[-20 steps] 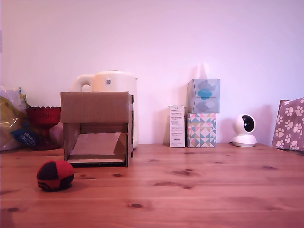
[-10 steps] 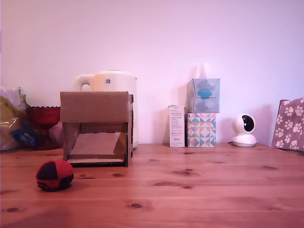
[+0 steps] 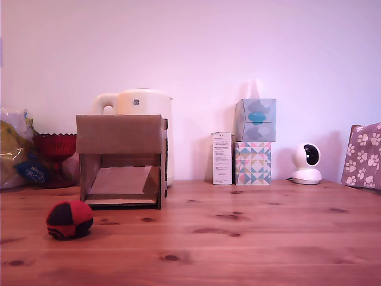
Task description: Drop the footbag into the cardboard dice tower
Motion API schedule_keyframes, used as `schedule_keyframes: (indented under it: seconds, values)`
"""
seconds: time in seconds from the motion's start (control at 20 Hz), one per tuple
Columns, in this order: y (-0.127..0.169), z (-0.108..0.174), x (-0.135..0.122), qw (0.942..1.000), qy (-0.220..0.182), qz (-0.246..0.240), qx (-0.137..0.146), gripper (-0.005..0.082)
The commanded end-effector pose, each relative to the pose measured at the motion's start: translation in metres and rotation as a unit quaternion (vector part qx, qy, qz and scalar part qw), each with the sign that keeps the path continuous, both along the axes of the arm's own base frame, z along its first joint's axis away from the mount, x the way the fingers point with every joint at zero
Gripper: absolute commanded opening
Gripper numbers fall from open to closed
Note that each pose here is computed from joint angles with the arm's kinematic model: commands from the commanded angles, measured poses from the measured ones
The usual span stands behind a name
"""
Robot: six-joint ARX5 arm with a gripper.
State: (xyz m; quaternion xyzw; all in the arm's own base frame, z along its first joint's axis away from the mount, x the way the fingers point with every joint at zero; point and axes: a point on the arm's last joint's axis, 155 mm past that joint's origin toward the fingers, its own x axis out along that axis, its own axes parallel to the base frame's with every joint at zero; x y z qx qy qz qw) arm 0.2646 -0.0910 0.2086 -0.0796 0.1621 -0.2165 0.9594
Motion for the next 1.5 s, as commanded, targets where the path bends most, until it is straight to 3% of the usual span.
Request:
schedule_keyframes:
  seconds: [0.0, 0.15, 0.35, 0.65, 0.7, 0.75, 0.85, 0.9, 1.1, 1.25, 1.45]
  values:
    - [-0.010, -0.012, 0.002, 0.9993, 0.024, -0.026, 0.015, -0.0024]
    - [-0.028, -0.050, 0.005, 0.9933, 0.085, -0.065, 0.043, -0.0024]
    - [-0.046, -0.080, 0.007, 0.9847, 0.128, -0.102, 0.060, -0.0024]
    - [-0.058, -0.092, 0.025, 0.9832, 0.127, -0.117, 0.059, -0.0020]
    - [-0.059, -0.099, 0.027, 0.9818, 0.132, -0.120, 0.063, 0.0051]
    - [-0.060, -0.105, 0.030, 0.9807, 0.138, -0.122, 0.066, 0.0212]
    - [-0.063, -0.117, 0.037, 0.9792, 0.143, -0.126, 0.069, 0.0638]
    - [-0.065, -0.123, 0.040, 0.9782, 0.142, -0.131, 0.076, 0.0748]
    - [-0.062, -0.145, 0.054, 0.9773, 0.150, -0.115, 0.096, 0.0763]
    - [-0.062, -0.147, 0.065, 0.9783, 0.124, -0.119, 0.116, 0.0763]
    - [-0.063, -0.162, 0.076, 0.9792, 0.120, -0.113, 0.118, 0.0763]
